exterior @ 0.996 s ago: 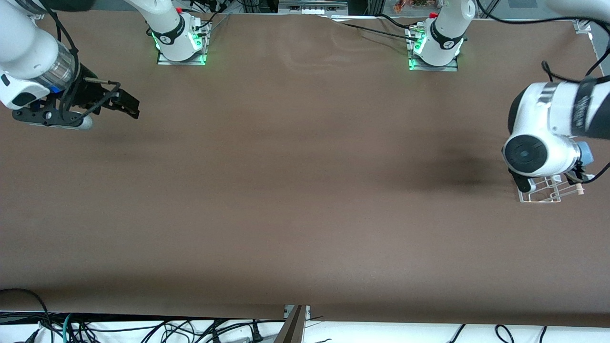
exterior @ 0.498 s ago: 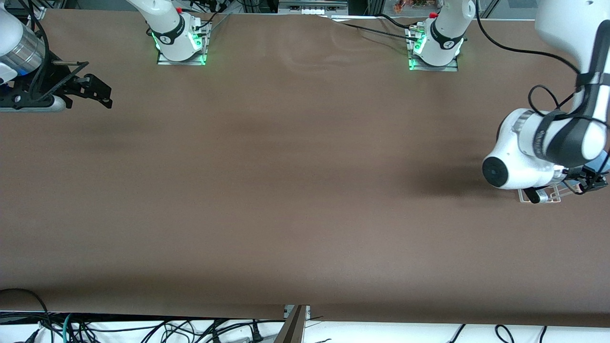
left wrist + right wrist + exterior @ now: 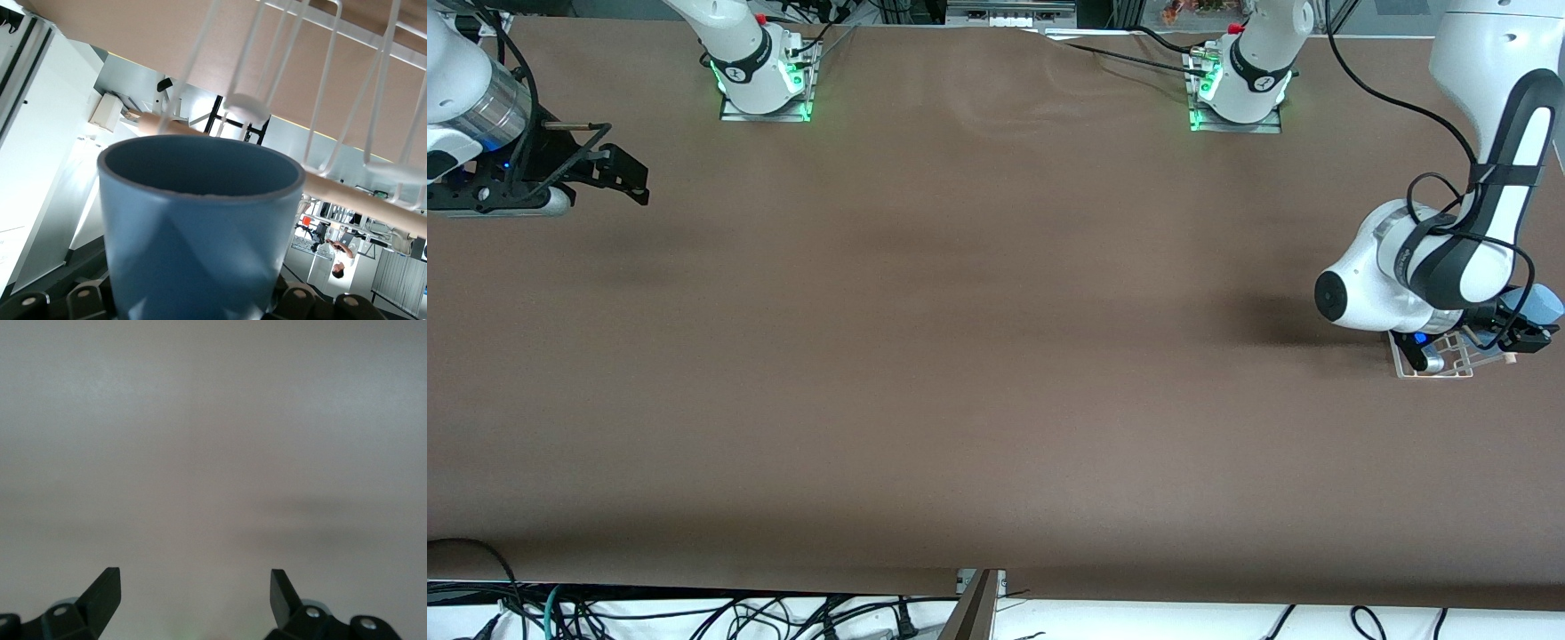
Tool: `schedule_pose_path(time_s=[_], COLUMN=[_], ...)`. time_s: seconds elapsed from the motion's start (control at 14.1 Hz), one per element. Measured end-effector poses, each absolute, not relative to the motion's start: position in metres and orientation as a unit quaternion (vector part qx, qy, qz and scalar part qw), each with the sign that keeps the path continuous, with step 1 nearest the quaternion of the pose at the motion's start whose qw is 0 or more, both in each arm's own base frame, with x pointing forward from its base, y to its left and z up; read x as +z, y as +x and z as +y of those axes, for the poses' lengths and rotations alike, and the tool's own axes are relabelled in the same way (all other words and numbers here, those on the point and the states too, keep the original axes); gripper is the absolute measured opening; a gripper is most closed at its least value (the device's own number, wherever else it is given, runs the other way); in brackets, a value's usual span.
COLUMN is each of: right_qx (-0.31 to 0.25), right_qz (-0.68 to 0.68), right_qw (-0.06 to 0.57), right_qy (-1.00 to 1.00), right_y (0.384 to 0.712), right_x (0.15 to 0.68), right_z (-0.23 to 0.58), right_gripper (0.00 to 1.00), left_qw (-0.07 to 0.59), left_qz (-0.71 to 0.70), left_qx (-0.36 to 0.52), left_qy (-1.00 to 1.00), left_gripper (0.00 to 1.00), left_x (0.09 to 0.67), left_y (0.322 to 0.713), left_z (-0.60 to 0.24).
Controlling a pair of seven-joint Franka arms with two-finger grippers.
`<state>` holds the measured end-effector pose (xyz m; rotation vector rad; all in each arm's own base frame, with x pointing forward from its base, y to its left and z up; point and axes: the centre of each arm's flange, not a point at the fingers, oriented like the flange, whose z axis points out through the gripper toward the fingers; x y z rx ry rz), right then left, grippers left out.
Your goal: Transfer cup to left arm and place on rack
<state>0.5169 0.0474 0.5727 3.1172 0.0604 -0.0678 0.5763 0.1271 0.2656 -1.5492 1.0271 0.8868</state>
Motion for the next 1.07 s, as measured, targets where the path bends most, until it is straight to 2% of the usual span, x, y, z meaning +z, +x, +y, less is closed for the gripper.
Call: schedule_pose_path(time_s=[1.07], right_qx=[-0.004], right_qz=[0.052], right_qw=[0.010], right_qy=[0.999], right_y=[0.533], right_x=[0.587], right_z=[0.055], right_gripper=[0.99], left_qw=[0.519], left_qz=[0.430], left_qx=[0.357], left_qy=[-0.647], left_gripper=[0.74], left_x=[0.241], left_y=[0.566], left_z=[0.121])
